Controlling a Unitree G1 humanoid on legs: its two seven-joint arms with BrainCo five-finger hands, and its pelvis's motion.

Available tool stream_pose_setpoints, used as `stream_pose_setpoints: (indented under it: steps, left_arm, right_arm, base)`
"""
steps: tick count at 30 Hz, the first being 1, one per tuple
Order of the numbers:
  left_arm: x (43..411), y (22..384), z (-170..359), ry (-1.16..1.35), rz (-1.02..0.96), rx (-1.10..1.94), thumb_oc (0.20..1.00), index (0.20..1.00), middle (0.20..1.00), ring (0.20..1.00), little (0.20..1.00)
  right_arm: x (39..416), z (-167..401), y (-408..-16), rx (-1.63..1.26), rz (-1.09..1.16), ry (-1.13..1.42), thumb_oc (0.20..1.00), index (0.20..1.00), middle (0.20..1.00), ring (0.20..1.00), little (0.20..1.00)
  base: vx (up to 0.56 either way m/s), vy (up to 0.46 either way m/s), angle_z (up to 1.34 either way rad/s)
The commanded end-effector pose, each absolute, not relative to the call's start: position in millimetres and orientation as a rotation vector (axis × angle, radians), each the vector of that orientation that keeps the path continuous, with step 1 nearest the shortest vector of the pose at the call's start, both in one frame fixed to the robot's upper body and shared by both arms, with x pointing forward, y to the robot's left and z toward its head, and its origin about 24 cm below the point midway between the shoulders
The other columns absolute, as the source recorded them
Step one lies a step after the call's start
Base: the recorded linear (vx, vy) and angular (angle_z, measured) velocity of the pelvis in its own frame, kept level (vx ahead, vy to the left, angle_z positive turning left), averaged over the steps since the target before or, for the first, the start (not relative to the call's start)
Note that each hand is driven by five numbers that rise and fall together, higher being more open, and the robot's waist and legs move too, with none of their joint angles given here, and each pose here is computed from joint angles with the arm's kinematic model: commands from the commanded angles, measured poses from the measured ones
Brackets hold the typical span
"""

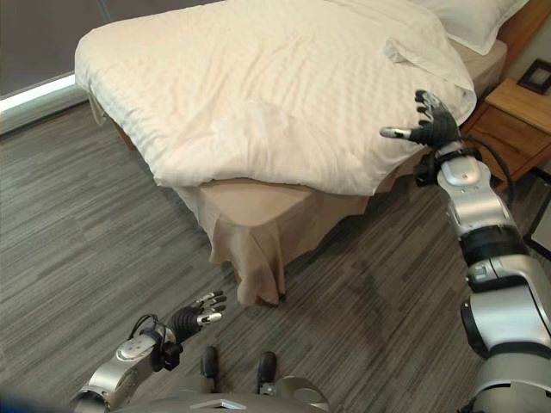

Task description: Making the bed.

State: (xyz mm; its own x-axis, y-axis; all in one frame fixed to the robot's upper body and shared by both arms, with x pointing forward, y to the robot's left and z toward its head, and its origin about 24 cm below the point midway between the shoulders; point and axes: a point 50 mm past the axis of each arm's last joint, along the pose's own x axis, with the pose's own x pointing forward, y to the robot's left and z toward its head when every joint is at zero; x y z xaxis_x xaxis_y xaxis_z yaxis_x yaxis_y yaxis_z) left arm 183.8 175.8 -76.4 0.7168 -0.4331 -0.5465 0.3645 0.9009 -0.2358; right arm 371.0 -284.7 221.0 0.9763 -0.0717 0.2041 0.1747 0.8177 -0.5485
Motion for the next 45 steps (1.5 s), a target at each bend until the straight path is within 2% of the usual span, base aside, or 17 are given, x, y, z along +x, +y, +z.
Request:
stream_pose_setpoints:
  steps: [1,5,6,12,15,23,25,31,39,44,45]
  left_arm:
    - [188.8,181.4,-73.4,0.599,-0.409,-0.108,1.0,1.0,1.0,1.0,1.0]
    - [188.4,181.1,-75.4,0.606,-0.397,-0.117,1.0,1.0,1.0,1.0,1.0]
    - [200.4,219.7,-59.7,0.518,-0.184,-0.096,1.0,1.0,1.0,1.0,1.0]
    - [188.3,207.4,-73.5,0.564,-0.174,-0.142,1.0,1.0,1.0,1.0,1.0]
    - [197.4,208.7,-68.2,0.548,-0.186,-0.11,1.0,1.0,1.0,1.0,1.0]
    - [202.8,205.9,-68.5,0.558,-0.211,-0.078,1.0,1.0,1.0,1.0,1.0]
    - [203.9,205.0,-66.1,0.552,-0.239,-0.035,1.0,1.0,1.0,1.0,1.0]
    - [204.2,208.5,-59.1,0.522,-0.244,-0.025,1.0,1.0,1.0,1.0,1.0]
    - [209.9,213.7,-40.9,0.43,-0.223,-0.062,1.0,1.0,1.0,1.0,1.0]
    - [209.9,213.7,-40.9,0.43,-0.223,-0.062,1.0,1.0,1.0,1.0,1.0]
    - [226.6,207.8,-25.7,0.344,-0.231,-0.066,1.0,1.0,1.0,1.0,1.0]
  right_arm:
    - [370.4,251.8,-275.4,-0.587,-0.127,-0.316,1.0,1.0,1.0,1.0,1.0]
    - [372.1,242.0,-273.3,-0.606,-0.106,-0.277,1.0,1.0,1.0,1.0,1.0]
    - [334.7,218.4,-350.4,-0.606,-0.257,-0.09,1.0,1.0,1.0,1.0,1.0]
    - [331.1,215.0,-383.4,-0.585,-0.387,0.02,1.0,1.0,1.0,1.0,1.0]
    - [338.7,244.7,-395.1,-0.67,-0.485,0.094,1.0,1.0,1.0,1.0,1.0]
    - [354.4,307.0,-375.8,-0.712,-0.586,-0.007,1.0,1.0,1.0,1.0,1.0]
    - [360.7,335.1,-358.1,-0.751,-0.586,-0.078,1.0,1.0,1.0,1.0,1.0]
    - [358.8,374.3,-343.5,-0.764,-0.613,-0.153,1.0,1.0,1.0,1.0,1.0]
    - [324.9,447.3,-340.8,-0.9,-0.763,-0.295,1.0,1.0,1.0,1.0,1.0]
    - [324.9,447.3,-340.8,-0.901,-0.763,-0.295,1.0,1.0,1.0,1.0,1.0]
    - [308.8,473.3,-337.2,-0.981,-0.807,-0.375,1.0,1.0,1.0,1.0,1.0]
  base:
    - [0.02,0.043,-0.11]
    - [0.01,0.043,-0.08]
    - [0.0,0.0,0.0]
    - [-0.03,-0.056,-0.03]
    - [-0.02,-0.017,0.02]
    - [0.02,0.042,0.29]
    - [0.04,0.111,0.1]
    - [0.04,0.073,0.0]
    - [0.03,0.03,-0.07]
    - [-0.02,-0.016,-0.02]
    - [-0.12,-0.079,-0.03]
